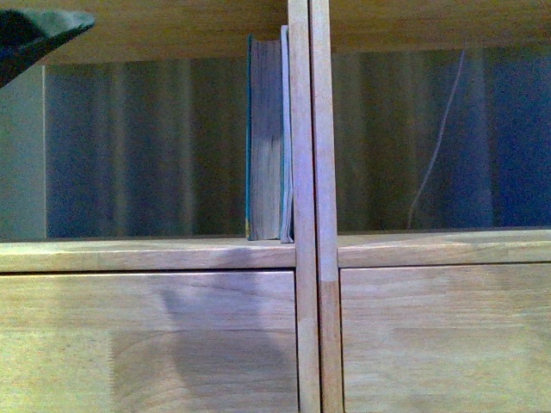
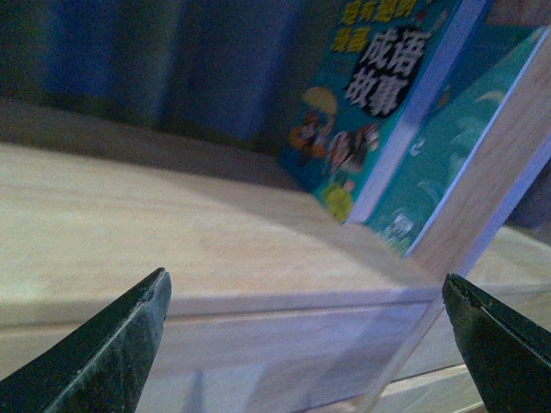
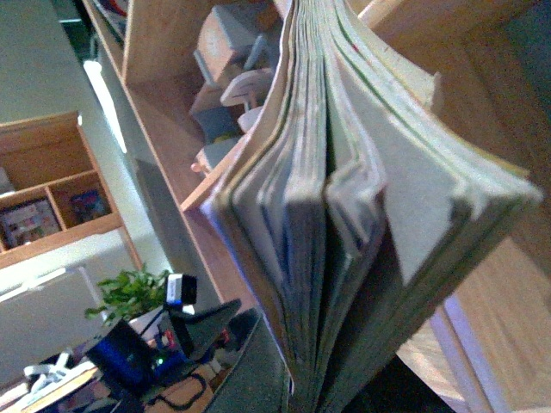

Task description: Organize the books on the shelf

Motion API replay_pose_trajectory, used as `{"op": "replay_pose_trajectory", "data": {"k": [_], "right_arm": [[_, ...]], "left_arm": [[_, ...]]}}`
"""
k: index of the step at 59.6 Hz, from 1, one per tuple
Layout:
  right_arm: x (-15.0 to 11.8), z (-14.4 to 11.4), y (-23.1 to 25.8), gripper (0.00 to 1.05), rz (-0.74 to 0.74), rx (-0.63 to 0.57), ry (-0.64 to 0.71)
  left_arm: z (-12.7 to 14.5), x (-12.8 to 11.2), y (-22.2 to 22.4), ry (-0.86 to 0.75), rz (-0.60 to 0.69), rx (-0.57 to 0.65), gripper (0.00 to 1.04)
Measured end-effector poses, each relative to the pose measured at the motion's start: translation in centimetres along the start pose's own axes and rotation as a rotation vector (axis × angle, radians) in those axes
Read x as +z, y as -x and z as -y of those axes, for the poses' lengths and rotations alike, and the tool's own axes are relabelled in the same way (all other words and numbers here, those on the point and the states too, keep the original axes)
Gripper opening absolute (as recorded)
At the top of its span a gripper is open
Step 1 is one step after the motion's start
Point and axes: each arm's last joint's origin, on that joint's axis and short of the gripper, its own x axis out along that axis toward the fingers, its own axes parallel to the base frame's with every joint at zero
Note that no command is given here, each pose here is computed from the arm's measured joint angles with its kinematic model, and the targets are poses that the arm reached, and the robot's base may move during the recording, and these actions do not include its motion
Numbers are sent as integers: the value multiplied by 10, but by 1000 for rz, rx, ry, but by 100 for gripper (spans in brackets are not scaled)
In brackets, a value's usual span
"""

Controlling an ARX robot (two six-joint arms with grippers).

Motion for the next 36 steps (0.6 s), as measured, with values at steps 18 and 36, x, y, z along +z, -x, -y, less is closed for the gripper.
{"op": "replay_pose_trajectory", "data": {"k": [18, 36], "right_arm": [[-32, -14, -32, 7, -64, 65, -62], [-49, -35, -43, 7, -125, 195, -181]], "left_arm": [[29, -25, -26, 159, 14, -214, 97], [34, -38, -29, 179, -5, -230, 75]]}}
